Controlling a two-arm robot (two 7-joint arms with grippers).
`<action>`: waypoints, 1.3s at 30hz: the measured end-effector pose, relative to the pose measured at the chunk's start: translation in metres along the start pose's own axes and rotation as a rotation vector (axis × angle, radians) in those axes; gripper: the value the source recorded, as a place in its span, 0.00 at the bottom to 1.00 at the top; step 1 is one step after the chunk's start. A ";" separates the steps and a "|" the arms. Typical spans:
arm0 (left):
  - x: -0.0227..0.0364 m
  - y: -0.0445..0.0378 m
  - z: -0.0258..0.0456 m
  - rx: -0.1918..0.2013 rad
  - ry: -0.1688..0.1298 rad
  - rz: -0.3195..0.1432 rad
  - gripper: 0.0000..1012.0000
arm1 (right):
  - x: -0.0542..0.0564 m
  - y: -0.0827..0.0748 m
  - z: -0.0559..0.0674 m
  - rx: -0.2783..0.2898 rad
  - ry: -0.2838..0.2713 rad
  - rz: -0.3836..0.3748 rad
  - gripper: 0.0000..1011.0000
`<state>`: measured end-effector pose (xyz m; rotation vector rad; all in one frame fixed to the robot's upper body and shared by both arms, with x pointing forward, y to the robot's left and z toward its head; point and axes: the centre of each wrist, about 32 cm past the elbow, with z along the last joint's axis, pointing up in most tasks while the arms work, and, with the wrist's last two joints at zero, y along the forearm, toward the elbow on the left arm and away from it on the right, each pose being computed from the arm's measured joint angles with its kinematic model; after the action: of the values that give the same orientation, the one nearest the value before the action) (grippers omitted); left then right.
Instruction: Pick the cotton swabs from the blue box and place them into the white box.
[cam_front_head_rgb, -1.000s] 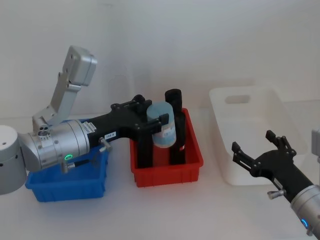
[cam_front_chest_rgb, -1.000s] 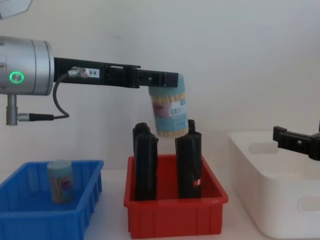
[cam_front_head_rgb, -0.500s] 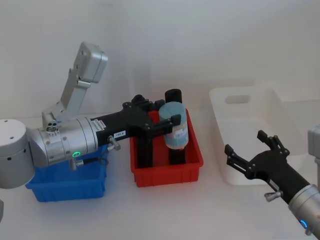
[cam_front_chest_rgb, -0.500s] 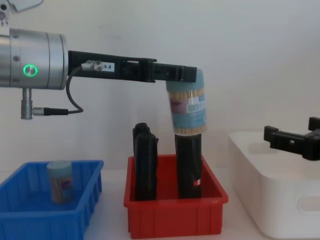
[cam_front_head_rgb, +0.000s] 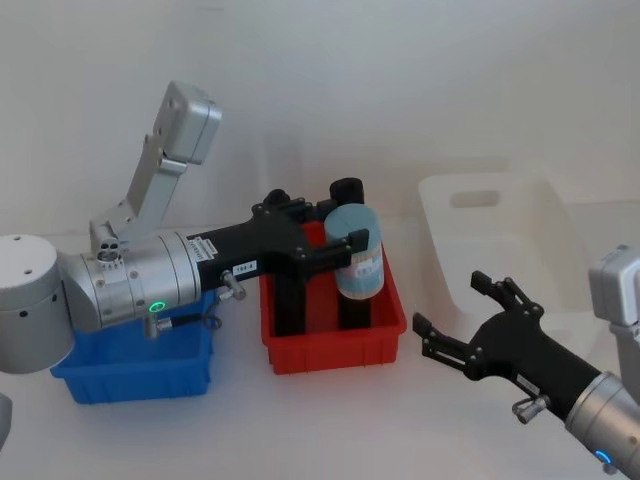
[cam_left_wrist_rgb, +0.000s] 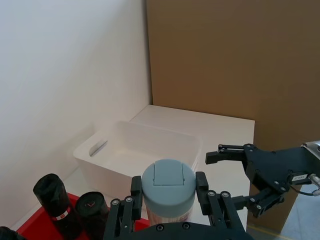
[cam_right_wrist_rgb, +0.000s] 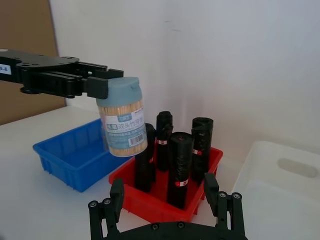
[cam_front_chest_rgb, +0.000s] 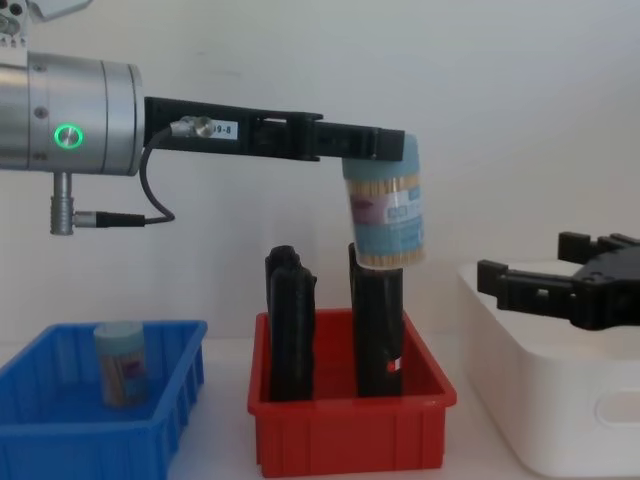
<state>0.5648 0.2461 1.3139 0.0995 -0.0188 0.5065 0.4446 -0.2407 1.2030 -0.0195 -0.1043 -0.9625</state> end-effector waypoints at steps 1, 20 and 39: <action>0.0000 -0.0002 0.0001 0.000 0.000 -0.001 0.64 | 0.000 0.000 0.001 0.000 -0.002 0.010 0.99; 0.0000 -0.0012 0.0006 0.000 0.000 -0.008 0.64 | 0.001 0.007 0.020 0.005 -0.066 0.209 0.99; 0.0000 -0.0014 0.0010 -0.001 0.000 -0.009 0.64 | 0.001 0.023 0.026 0.013 -0.090 0.148 0.99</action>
<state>0.5655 0.2448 1.3148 0.0984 -0.0191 0.4972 0.4620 -0.2267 1.2294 -0.0581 -0.1890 -0.8133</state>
